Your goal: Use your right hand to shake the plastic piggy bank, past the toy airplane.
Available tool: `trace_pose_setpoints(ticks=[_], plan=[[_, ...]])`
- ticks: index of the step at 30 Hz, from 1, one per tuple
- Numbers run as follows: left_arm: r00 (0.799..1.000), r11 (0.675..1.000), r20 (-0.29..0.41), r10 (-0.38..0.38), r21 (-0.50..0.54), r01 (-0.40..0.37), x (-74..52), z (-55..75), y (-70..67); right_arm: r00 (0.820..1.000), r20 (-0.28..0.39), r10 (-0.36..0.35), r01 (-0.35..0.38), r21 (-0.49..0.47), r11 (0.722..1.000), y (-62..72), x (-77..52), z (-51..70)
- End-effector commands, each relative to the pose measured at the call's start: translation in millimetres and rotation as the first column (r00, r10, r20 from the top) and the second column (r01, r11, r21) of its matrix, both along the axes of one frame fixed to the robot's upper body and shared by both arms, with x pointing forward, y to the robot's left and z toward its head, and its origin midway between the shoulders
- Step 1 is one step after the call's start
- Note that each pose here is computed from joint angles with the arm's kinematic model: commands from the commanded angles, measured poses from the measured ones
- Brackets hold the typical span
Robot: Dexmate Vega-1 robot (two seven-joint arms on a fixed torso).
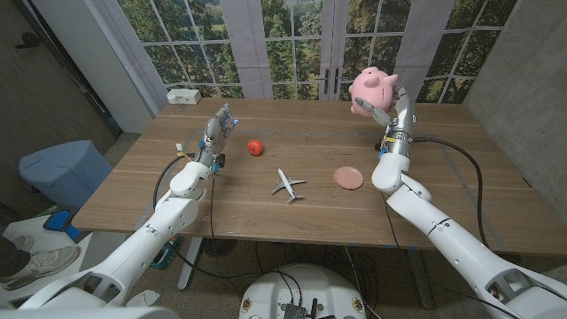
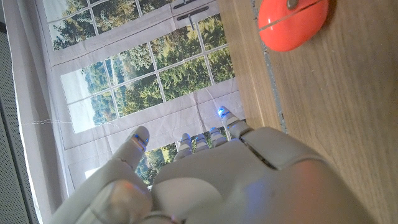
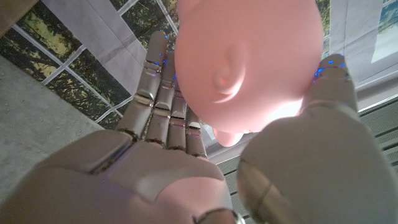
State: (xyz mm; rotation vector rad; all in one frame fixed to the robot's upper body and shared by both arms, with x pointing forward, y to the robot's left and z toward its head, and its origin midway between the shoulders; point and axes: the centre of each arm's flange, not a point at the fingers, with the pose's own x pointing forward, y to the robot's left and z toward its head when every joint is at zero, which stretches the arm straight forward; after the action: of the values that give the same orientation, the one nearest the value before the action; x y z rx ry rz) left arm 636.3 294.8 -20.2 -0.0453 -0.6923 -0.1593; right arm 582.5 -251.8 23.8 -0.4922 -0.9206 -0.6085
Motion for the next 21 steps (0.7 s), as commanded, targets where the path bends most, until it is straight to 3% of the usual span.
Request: trace_pose_setpoints(ticks=[1,10,21], plan=[[1.000,1.000,-0.004,-0.001,0.004,0.001,3.1,1.9,-0.2,0.981,-0.181,0.065,-0.098,-0.177,0.979,12.8,8.4,5.8],[1.000,1.000,-0.006,-0.002,0.007,0.002,6.1,4.1,-0.8,0.951,-0.294,0.092,-0.173,-0.262,0.949,24.2,14.1,9.6],[1.000,1.000,-0.006,-0.003,0.006,0.003,9.5,6.1,-1.1,0.930,-0.359,0.074,-0.197,-0.319,0.927,32.3,17.7,11.6]])
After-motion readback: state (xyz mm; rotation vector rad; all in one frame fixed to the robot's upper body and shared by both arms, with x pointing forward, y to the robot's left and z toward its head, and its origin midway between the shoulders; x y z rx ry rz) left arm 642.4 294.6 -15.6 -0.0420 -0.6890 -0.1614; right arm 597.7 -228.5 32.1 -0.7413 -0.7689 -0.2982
